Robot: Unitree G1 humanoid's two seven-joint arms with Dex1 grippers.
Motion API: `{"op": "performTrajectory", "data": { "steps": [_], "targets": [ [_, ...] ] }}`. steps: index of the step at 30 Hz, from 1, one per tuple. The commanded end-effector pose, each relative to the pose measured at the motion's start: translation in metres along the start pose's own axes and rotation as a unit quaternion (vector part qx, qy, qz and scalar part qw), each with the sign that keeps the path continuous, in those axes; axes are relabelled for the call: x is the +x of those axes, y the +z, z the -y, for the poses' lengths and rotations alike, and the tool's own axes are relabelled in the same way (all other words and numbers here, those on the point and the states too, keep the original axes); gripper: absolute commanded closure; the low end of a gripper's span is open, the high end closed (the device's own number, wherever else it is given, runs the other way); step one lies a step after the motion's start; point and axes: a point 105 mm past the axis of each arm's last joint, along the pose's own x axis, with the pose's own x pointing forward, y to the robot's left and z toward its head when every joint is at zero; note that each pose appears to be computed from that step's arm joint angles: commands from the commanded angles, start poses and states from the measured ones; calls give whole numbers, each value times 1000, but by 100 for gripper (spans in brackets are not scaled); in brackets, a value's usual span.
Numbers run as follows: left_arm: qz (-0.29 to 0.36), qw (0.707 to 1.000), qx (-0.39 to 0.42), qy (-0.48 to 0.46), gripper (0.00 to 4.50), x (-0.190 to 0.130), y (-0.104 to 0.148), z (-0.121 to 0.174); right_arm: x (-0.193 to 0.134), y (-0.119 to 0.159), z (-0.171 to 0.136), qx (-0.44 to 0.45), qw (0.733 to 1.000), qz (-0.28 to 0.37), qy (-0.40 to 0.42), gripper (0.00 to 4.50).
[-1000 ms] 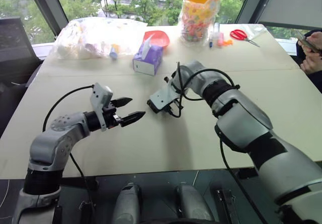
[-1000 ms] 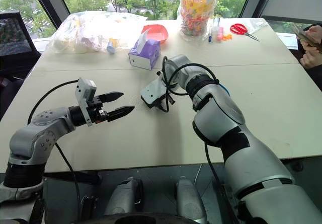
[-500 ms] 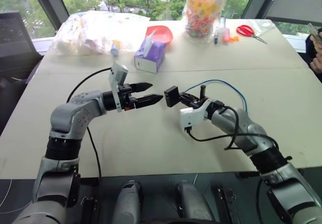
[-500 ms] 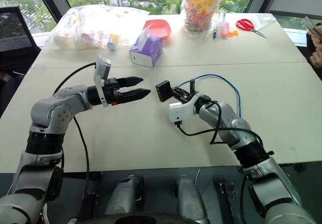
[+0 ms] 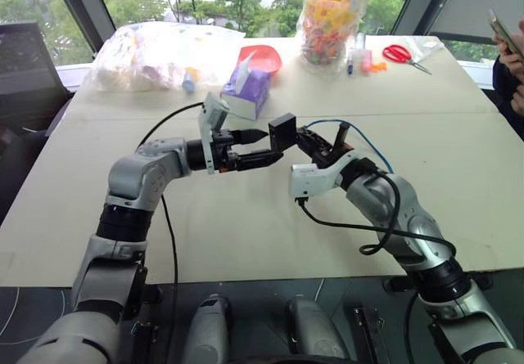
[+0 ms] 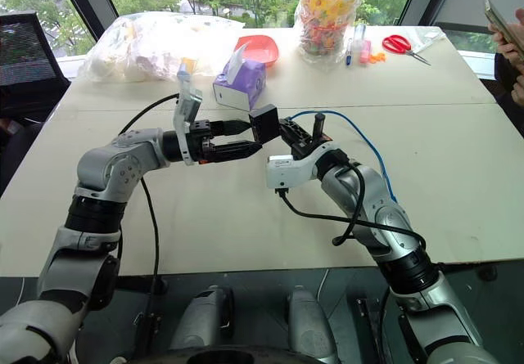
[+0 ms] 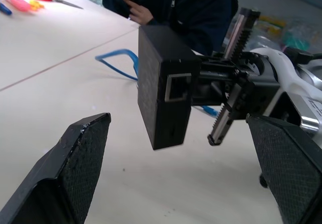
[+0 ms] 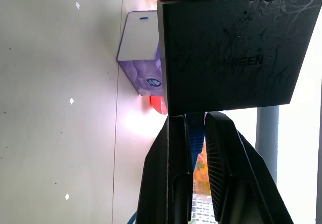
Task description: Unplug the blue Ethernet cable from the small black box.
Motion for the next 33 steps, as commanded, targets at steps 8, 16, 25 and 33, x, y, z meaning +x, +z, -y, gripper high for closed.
{"op": "performTrajectory", "data": {
  "steps": [8,16,25,33],
  "targets": [
    [26,999,26,14,304,15,5,0,-4,8,13,-3,1000,15,-16,450],
    [-11,1000,21,7,399,11,-14,1,-7,4,18,22,999,25,7,450],
    [-52,995,28,-82,399,-16,-9,11,-32,7,27,346,905,131,207,70],
    [-47,984,26,-170,399,-41,29,25,-61,20,58,607,688,235,321,70]
  ]
}}
